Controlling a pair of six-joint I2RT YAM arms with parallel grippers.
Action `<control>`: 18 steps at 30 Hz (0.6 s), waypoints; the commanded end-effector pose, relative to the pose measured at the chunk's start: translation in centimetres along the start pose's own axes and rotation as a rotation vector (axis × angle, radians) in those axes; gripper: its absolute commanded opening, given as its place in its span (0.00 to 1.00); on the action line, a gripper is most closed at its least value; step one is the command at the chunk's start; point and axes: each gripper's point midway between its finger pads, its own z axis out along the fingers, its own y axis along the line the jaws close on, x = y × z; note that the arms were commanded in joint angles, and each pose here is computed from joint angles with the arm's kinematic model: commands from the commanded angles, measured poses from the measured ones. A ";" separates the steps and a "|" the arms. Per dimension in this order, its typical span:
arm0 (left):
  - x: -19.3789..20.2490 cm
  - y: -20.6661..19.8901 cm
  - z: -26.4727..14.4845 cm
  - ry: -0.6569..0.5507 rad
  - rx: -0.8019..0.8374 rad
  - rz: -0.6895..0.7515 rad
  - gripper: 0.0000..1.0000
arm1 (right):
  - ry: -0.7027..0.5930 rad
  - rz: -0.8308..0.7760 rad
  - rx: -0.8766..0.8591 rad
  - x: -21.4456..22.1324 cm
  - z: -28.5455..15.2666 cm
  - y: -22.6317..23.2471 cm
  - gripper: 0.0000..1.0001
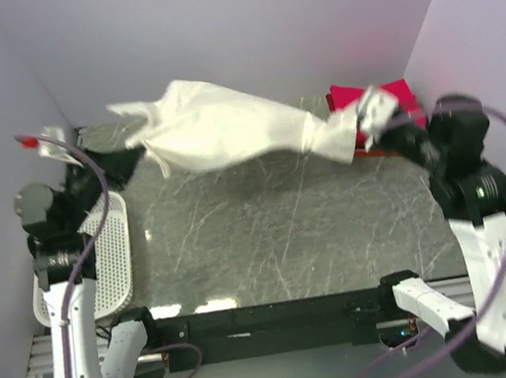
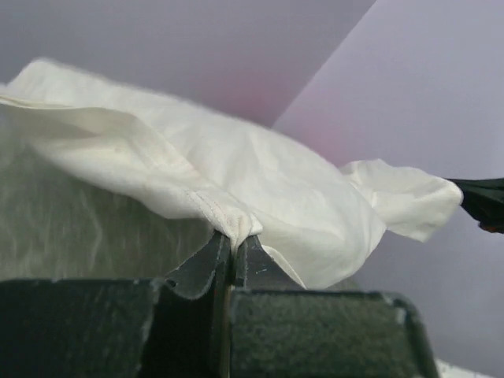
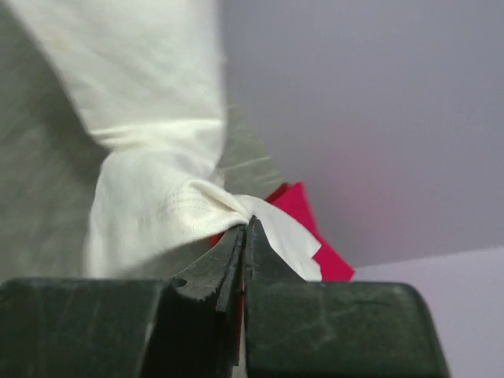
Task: Fold and stack the t-shirts
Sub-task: Flatten the tshirt out
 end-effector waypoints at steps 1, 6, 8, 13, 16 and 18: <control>10.9 3.6 -4.0 0.271 -0.095 -0.166 0.01 | 0.158 -0.049 -0.565 9.7 -3.7 15.4 0.00; 20.0 4.9 -9.7 0.480 -0.148 -0.261 0.23 | 0.363 -0.011 -0.672 16.8 -9.3 22.2 0.56; 20.1 5.3 -10.2 0.508 -0.193 -0.245 0.62 | 0.411 0.009 -0.639 18.2 -9.5 22.5 0.67; 15.9 5.4 -8.0 0.374 -0.192 -0.125 0.80 | 0.352 0.077 -0.506 17.1 -6.1 20.2 0.70; 13.8 5.8 -6.0 0.329 -0.181 -0.099 0.82 | 0.323 0.180 -0.487 17.0 -2.4 19.4 0.70; 13.5 6.5 -5.1 0.333 -0.184 -0.110 0.81 | 0.353 0.277 -0.516 17.9 0.2 19.6 0.70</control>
